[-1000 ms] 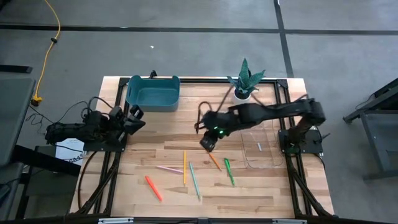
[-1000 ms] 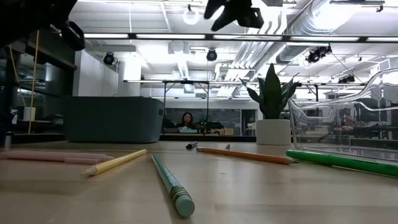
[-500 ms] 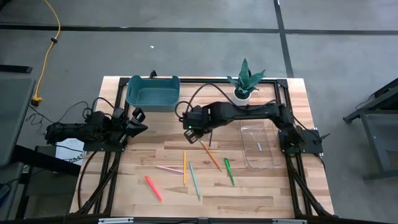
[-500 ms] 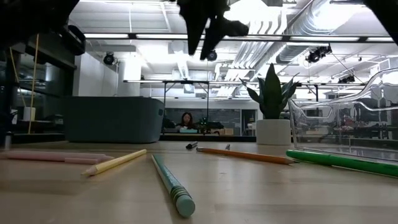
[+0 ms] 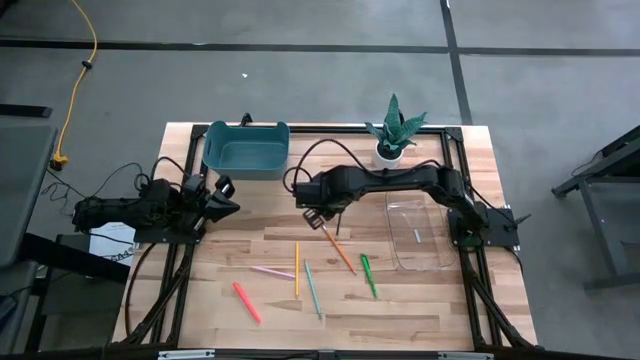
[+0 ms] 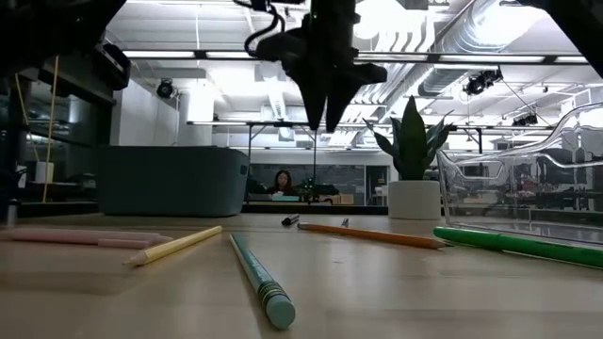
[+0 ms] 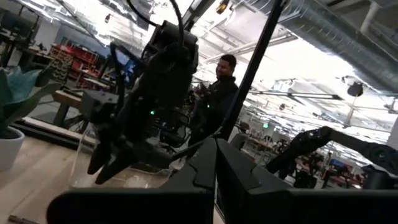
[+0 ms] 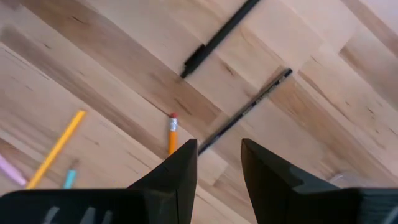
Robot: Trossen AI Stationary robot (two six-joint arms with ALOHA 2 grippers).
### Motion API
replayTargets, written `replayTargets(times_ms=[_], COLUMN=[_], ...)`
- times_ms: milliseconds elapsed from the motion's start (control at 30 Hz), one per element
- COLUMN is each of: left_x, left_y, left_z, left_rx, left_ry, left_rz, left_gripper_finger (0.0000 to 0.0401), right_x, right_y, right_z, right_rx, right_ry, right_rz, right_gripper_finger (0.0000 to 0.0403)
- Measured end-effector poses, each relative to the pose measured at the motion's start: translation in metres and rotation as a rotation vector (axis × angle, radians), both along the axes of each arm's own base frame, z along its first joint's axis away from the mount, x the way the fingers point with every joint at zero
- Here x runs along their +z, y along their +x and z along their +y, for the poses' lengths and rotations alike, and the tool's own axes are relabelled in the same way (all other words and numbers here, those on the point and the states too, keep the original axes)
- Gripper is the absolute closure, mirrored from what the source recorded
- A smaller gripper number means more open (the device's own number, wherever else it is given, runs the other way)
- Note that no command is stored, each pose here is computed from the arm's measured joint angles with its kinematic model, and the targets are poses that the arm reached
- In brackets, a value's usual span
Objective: Sort pens & pencils
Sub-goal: Put the blue pencil into the transparent bin
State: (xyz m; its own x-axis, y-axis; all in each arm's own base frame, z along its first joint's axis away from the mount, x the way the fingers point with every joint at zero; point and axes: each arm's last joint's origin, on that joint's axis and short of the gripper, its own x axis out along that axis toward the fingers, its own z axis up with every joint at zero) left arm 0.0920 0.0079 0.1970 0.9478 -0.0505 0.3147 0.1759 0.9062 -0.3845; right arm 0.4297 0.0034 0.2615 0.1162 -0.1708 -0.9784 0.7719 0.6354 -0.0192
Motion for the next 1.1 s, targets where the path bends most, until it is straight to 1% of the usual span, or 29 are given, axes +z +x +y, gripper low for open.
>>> replayTargets(times_ms=[167,367,467,533,600,767,867,967,1100], left_x=[-0.005,-0.012,-0.014,-0.014,-0.015,-0.021,-0.026,-0.026,-0.026], left_y=[0.002,0.003,0.003,0.003,0.003,0.004,0.005,0.005,0.005], left_z=[0.000,-0.001,-0.002,-0.003,-0.003,-0.003,-0.003,-0.003,-0.003], left_rx=[-0.001,-0.062,-0.095,-0.109,-0.115,-0.111,-0.107,-0.107,-0.122], left_ry=[-0.008,0.000,0.004,0.007,0.008,0.006,0.002,0.008,0.012], left_rz=[0.057,0.128,0.150,0.155,0.159,0.221,0.274,0.270,0.270], left_gripper_finger=[0.0400,0.0400,0.0400,0.0400,0.0400,0.0400,0.0400,0.0400,0.0400], right_x=[-0.015,-0.014,-0.012,-0.012,-0.012,-0.011,-0.012,-0.012,-0.012], right_y=[0.000,0.001,0.002,0.003,0.004,0.006,0.004,0.000,-0.001], right_z=[0.002,0.014,0.020,0.022,0.021,-0.001,-0.019,-0.034,-0.048], right_rx=[0.014,0.001,-0.047,-0.081,-0.143,-0.300,-0.369,-0.411,-0.422], right_ry=[0.054,0.092,0.142,0.150,0.159,0.151,0.138,0.133,0.130], right_rz=[0.020,-0.005,-0.032,-0.045,-0.059,-0.100,-0.088,-0.059,-0.053], right_gripper_finger=[0.0288,0.0288,0.0288,0.0288,0.0288,0.0288,0.0288,0.0288,0.0288])
